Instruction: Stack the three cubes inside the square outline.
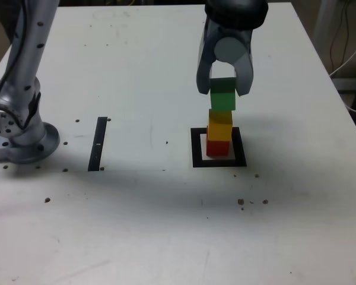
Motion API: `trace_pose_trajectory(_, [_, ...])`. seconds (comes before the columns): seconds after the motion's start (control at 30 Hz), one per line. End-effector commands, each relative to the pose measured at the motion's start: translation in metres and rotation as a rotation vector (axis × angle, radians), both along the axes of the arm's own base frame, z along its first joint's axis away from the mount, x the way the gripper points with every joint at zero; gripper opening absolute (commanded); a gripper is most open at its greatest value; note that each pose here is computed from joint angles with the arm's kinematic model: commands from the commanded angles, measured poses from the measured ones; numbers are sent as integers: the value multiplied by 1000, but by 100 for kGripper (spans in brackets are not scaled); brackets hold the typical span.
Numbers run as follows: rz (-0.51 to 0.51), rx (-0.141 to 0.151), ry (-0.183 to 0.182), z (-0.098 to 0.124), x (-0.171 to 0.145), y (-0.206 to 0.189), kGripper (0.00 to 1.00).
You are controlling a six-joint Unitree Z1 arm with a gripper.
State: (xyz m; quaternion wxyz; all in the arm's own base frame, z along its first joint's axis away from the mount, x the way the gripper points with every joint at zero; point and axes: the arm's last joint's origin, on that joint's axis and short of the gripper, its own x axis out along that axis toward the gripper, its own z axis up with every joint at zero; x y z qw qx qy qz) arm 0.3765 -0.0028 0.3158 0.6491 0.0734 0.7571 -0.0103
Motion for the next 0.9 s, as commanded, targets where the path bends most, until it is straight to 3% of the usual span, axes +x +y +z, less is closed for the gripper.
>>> trace_pose_trajectory(0.0, [1,1,16,-4,-1,1,3])
trace_pose_trajectory(0.57, [3,-2,40,-18,0,-3,7])
trace_pose_trajectory(0.77, [5,-9,47,-21,1,-4,16])
trace_pose_trajectory(0.87, [5,-14,51,-22,1,-4,26])
